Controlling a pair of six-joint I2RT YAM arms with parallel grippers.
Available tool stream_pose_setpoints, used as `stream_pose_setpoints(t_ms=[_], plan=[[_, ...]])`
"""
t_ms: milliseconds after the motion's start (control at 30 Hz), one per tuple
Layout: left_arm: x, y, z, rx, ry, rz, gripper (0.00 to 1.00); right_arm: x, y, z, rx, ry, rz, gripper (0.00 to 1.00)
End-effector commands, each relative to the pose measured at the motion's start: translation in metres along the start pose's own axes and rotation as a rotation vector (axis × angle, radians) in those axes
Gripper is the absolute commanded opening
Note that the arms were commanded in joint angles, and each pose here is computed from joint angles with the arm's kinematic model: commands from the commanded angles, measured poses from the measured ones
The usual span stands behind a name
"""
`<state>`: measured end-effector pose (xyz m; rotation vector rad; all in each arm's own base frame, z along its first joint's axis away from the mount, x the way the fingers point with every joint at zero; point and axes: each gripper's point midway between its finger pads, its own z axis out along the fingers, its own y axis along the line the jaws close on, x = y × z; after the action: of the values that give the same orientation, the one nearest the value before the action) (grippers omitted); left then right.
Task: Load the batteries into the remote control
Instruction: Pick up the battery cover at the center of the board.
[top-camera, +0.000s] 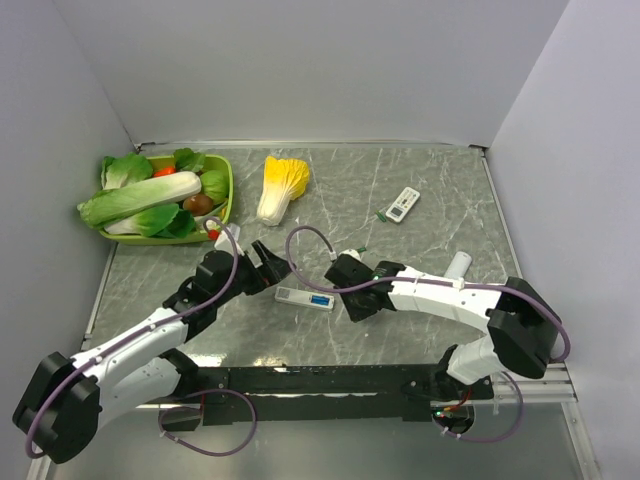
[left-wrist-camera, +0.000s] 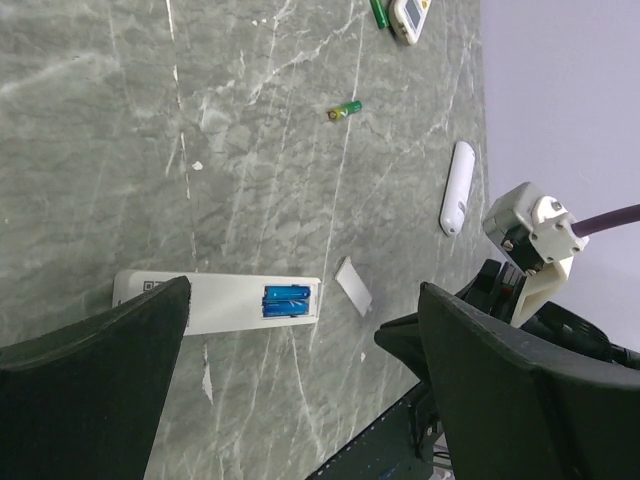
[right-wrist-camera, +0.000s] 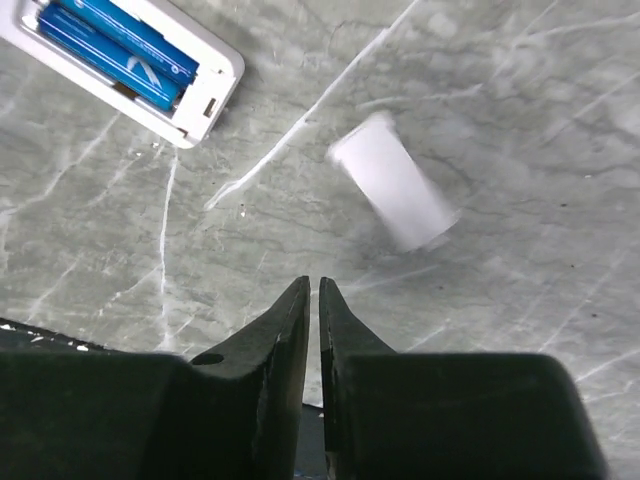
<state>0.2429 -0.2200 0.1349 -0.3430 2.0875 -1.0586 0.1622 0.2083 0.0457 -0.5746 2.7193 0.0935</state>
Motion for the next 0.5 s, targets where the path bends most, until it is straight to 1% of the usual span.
stream_pose_setpoints(t_ms=[0, 33, 100, 133, 200, 233, 267, 333, 433, 467], plan=[[-0.011, -0.027, 0.000, 0.098, -0.025, -0.013, 0.99, -0.011, -0.009, -0.010, 0.031, -0.045, -0.004, 0.22], [-0.012, -0.027, 0.000, 0.096, -0.027, -0.015, 0.99, -0.009, -0.014, -0.009, 0.038, -0.038, 0.009, 0.24], [-0.013, -0.027, -0.001, 0.095, -0.032, -0.014, 0.99, -0.008, -0.019, -0.008, 0.020, -0.031, 0.026, 0.35], [-0.013, -0.027, -0.001, 0.096, -0.033, -0.012, 0.99, -0.008, -0.023, -0.005, 0.013, -0.032, 0.038, 0.44], [-0.013, -0.026, -0.001, 0.094, -0.034, -0.012, 0.99, -0.011, -0.027, -0.004, 0.006, -0.044, 0.008, 0.48], [-0.014, -0.026, -0.001, 0.092, -0.036, -0.012, 0.99, -0.012, -0.028, -0.003, 0.007, -0.050, 0.004, 0.52], [-0.013, -0.026, -0.001, 0.092, -0.034, -0.011, 0.99, -0.014, -0.031, -0.002, 0.011, -0.047, 0.007, 0.52], [-0.014, -0.026, -0.001, 0.089, -0.034, -0.011, 0.99, -0.018, -0.027, 0.000, -0.009, -0.048, -0.004, 0.58], [-0.015, -0.026, -0.001, 0.085, -0.041, -0.012, 0.99, -0.030, -0.024, 0.007, 0.001, -0.047, -0.022, 0.59], [-0.014, -0.025, -0.002, 0.083, -0.039, -0.011, 0.99, -0.029, -0.025, 0.014, 0.019, -0.021, -0.025, 0.59]])
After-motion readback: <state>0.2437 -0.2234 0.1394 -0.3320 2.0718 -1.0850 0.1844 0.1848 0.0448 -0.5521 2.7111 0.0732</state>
